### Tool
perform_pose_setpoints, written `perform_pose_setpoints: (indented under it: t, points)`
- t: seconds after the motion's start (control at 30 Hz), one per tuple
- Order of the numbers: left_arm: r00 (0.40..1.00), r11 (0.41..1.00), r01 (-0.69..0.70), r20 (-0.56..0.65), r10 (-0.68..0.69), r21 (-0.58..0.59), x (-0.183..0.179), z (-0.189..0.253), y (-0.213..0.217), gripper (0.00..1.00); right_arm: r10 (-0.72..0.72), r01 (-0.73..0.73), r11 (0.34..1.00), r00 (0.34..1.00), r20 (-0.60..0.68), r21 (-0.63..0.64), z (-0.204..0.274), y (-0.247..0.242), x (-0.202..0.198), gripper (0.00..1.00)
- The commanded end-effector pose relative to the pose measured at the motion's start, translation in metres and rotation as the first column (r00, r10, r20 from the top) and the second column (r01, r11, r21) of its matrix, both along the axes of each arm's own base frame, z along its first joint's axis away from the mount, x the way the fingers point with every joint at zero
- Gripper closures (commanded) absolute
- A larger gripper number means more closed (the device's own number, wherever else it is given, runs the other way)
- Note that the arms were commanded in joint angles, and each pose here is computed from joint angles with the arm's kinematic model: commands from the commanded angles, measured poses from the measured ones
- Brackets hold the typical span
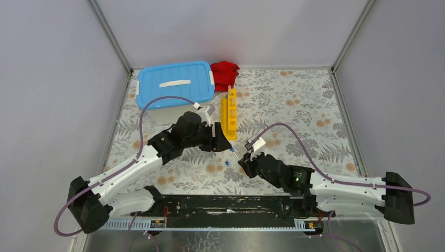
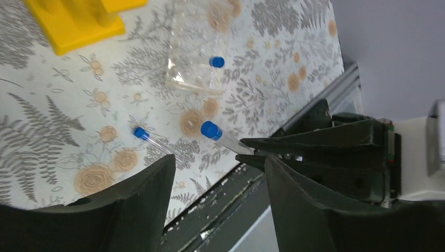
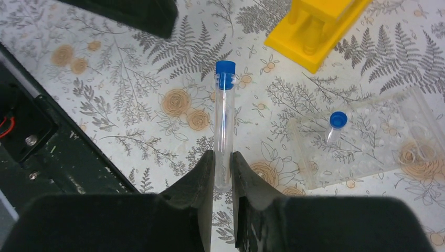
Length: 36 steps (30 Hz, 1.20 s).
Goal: Organize the chemistry lab equipment
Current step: Pick up the test tube at the center of the board, then insert the test tube into the slot of the test tube rack.
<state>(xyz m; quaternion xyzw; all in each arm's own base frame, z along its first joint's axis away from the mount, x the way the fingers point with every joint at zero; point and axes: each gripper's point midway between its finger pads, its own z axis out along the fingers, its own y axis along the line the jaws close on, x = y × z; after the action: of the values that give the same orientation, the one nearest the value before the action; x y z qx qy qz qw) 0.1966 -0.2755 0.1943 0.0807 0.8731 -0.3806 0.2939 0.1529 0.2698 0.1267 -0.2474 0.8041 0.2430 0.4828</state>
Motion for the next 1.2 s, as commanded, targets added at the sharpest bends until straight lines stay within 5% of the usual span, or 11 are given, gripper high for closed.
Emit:
perform_pose_setpoints:
  t: [0.0, 0.87, 1.17]
  points:
    - [0.978, 0.975, 0.189, -0.072, -0.198, -0.112, -0.024, 0.005, -0.016, 0.31, 0.104, -0.104, 0.994, 0.994, 0.039, 0.013, 0.016, 0.006, -0.011, 0.96]
    - [0.913, 0.915, 0.286, -0.209, -0.35, -0.283, -0.031, -0.017, -0.016, 0.36, 0.244, -0.25, 0.966, 0.965, 0.096, 0.066, 0.05, 0.035, -0.027, 0.98]
    - [0.895, 0.897, 0.316, -0.216, -0.39, -0.31, -0.036, -0.02, -0.016, 0.46, 0.254, -0.262, 0.962, 0.962, 0.102, 0.075, 0.051, 0.039, -0.028, 0.99]
